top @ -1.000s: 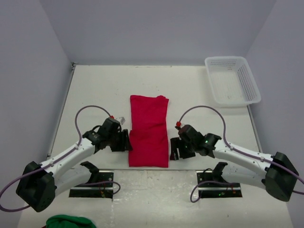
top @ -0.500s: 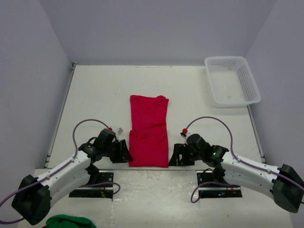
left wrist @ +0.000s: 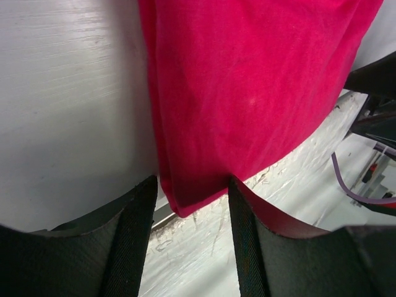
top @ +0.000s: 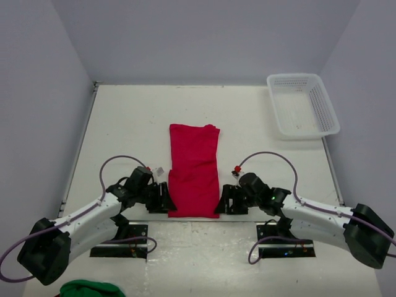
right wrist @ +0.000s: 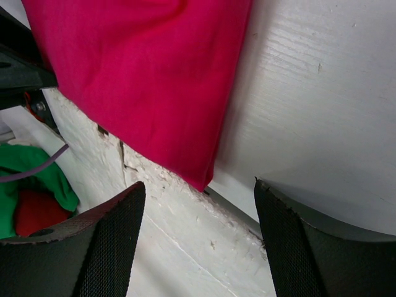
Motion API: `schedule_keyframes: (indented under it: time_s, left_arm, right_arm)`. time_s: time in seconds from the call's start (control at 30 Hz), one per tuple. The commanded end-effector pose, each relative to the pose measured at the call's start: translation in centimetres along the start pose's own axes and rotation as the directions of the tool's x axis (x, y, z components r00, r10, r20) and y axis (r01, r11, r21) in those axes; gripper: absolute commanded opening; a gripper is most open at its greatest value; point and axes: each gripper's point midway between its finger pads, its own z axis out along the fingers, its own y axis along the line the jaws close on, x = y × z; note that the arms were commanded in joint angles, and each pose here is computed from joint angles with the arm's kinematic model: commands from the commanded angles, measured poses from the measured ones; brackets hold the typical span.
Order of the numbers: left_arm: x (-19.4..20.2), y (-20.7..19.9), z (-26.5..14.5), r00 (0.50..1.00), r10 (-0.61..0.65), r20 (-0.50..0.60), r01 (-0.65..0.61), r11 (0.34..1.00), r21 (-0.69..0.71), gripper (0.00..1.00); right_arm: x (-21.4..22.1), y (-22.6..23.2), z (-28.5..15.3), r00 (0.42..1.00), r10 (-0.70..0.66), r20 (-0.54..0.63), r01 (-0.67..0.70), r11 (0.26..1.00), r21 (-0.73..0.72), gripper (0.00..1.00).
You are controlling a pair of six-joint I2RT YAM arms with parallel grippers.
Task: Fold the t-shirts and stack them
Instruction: Grab one side of the 2/3 rectangular tshirt with both arms
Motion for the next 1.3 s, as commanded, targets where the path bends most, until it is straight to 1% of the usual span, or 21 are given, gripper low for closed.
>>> schedule_keyframes:
  time_s: [0.0,0.17,0.37,0.4,0.47,0.5,0.57,0.7,0.93,1.07,1.27]
  left_arm:
    - [1.6,3.2,0.8,0.998,-0.005,-0.057,-0.001,0.995,-0.104,0.53]
    - [1.2,3.4,0.9,0.997,-0.023,-0.070,0.013,0.988,-0.151,0.52]
    - [1.0,3.5,1.2,0.996,-0.035,-0.084,0.021,0.985,-0.171,0.44]
    - [1.0,3.5,1.2,0.995,-0.039,-0.089,0.023,0.984,-0.174,0.40]
    - [1.1,3.5,1.2,0.995,-0.045,-0.093,0.028,0.983,-0.179,0.35]
    - [0.9,3.4,1.2,0.995,-0.044,-0.091,0.027,0.984,-0.177,0.29]
    - [0.9,3.4,1.1,0.995,-0.047,-0.090,0.030,0.983,-0.184,0.25]
    - [1.0,3.5,1.3,0.994,-0.055,-0.098,0.036,0.983,-0.180,0.12]
    - [0.7,3.1,1.4,0.995,-0.044,-0.093,0.028,0.985,-0.169,0.00]
    - [0.1,2.2,1.2,0.996,-0.029,-0.089,0.016,0.989,-0.145,0.00]
    - [-0.2,1.7,1.0,0.996,-0.012,-0.088,0.001,0.991,-0.134,0.00]
  right_arm:
    - [-0.1,-0.8,0.5,1.000,0.018,0.011,-0.018,0.999,0.041,0.73]
    - [-0.5,-0.7,0.9,1.000,0.019,0.002,-0.020,0.997,0.069,0.73]
    - [-1.4,-0.4,0.8,1.000,0.001,0.025,-0.004,0.995,0.096,0.73]
    - [-1.5,-0.5,0.8,1.000,0.003,0.028,-0.006,0.995,0.103,0.73]
    - [-1.5,-0.6,1.0,1.000,0.010,0.021,-0.013,0.994,0.108,0.73]
    - [-1.5,-0.6,1.1,1.000,0.015,0.024,-0.017,0.994,0.110,0.73]
    - [-1.5,-0.8,1.3,1.000,0.018,0.022,-0.020,0.993,0.118,0.73]
    - [-1.5,-0.8,1.7,1.000,0.018,0.008,-0.019,0.992,0.124,0.73]
    - [-1.2,-1.8,2.2,0.999,0.038,0.004,-0.038,0.986,0.162,0.73]
    - [-1.1,-2.1,2.4,0.999,0.050,0.010,-0.051,0.982,0.182,0.73]
    - [0.3,-2.6,2.3,0.997,0.072,-0.002,-0.070,0.974,0.217,0.73]
